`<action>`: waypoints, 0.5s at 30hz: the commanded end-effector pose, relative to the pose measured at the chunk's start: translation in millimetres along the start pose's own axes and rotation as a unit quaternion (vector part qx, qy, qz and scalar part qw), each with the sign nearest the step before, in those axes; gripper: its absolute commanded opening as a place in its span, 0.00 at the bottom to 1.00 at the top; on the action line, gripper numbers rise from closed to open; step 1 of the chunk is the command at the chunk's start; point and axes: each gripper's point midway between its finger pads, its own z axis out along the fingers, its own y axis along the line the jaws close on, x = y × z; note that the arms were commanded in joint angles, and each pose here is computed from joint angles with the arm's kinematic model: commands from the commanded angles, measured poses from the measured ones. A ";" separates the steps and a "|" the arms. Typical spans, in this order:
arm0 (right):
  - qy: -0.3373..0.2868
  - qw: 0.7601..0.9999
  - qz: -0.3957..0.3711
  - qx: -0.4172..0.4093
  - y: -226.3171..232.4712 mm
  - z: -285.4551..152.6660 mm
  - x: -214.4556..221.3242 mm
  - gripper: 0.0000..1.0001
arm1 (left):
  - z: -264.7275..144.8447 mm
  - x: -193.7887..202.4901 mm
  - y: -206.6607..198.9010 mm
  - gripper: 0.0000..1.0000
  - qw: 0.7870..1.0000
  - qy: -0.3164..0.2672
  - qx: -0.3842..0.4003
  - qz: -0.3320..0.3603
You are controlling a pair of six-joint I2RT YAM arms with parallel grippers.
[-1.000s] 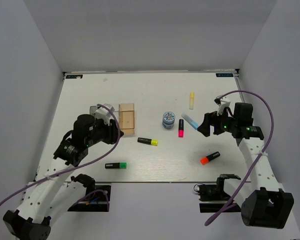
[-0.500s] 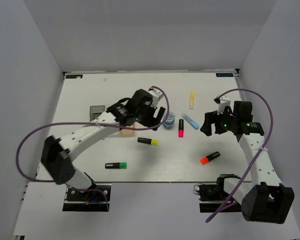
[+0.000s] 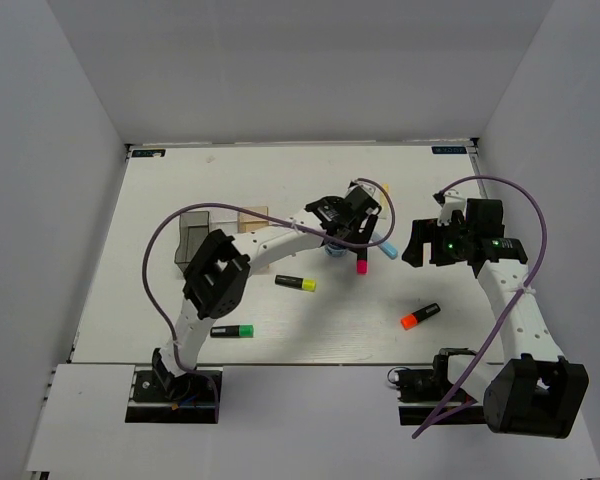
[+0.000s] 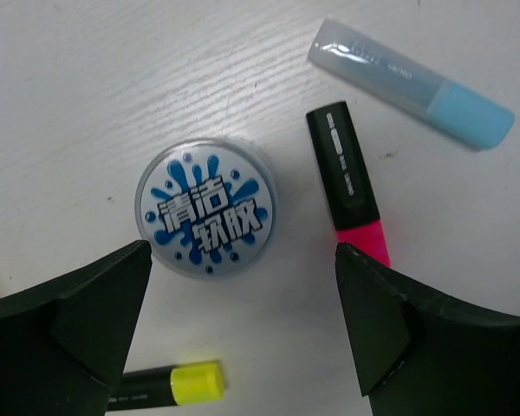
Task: Sort the stationery into containers
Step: Pick up the stationery from the center of the board.
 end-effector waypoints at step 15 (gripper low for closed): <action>-0.014 1.000 -0.005 0.007 -1.2 -4.1 -11.7 0.91 | 40.9 -13.7 19.5 0.98 0.998 -0.005 -0.017 -0.067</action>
